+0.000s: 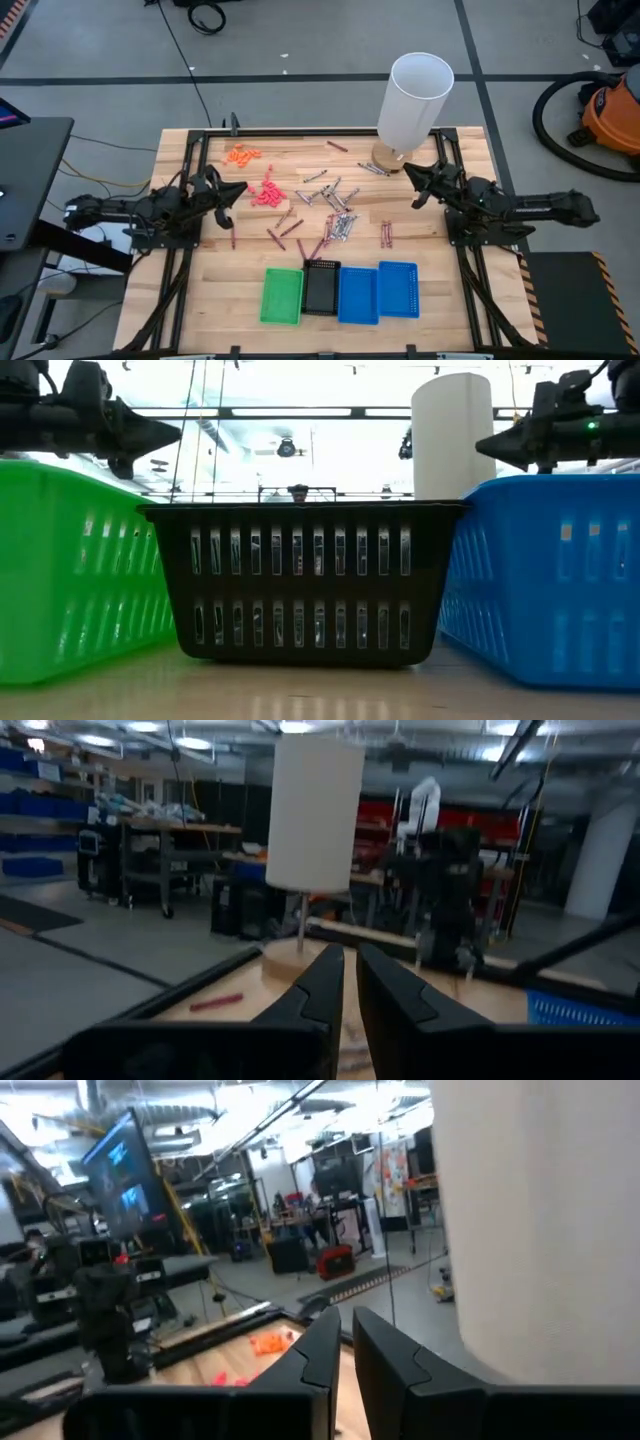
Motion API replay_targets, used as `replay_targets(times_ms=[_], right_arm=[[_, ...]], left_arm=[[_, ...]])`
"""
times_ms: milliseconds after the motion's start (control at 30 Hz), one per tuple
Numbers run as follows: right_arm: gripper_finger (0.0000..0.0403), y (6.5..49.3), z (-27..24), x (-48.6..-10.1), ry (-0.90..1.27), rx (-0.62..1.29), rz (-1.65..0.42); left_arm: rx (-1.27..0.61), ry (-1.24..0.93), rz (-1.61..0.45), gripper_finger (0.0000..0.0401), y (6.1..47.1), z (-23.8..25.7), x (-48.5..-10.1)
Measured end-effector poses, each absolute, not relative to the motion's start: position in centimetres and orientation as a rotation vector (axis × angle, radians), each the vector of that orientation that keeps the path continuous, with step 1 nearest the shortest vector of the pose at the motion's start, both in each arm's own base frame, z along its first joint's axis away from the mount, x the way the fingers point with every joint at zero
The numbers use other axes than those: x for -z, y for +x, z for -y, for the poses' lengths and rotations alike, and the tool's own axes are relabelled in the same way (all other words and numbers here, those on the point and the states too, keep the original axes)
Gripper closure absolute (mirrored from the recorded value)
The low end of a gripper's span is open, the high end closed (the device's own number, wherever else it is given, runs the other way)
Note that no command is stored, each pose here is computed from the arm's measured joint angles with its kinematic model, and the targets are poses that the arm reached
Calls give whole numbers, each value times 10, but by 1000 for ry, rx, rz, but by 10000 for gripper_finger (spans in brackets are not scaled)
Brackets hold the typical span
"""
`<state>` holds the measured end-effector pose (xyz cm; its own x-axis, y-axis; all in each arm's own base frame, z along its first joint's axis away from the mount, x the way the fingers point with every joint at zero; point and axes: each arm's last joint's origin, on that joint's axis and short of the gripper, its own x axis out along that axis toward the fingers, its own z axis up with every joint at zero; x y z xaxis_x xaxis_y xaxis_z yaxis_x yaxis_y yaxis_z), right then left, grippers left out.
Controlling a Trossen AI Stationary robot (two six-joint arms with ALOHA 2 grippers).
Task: Sort crayons
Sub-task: Put the black crayon into the left blue bin
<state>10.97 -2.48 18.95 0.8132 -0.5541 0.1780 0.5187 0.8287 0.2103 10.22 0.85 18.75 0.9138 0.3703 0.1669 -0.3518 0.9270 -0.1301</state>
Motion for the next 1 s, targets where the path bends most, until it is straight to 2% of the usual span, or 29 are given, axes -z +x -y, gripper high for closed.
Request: replay_targets(times_ms=[133,333,600,800,1000], right_arm=[[374,117,25,-184,130,549,155],[375,131,25,-196,121,509,89],[375,161,25,-212,128,508,-129],[367,184,27,-214,140,528,-301],[330,205,29,-210,138,541,-428]], left_arm=[[-372,-118,148,358,107,-8,-192],[-381,-155,76,358,117,-8,-194],[-388,-177,3,355,130,-8,-198],[-392,-189,-35,318,138,-8,-199],[-394,-188,-61,268,144,-7,-202]])
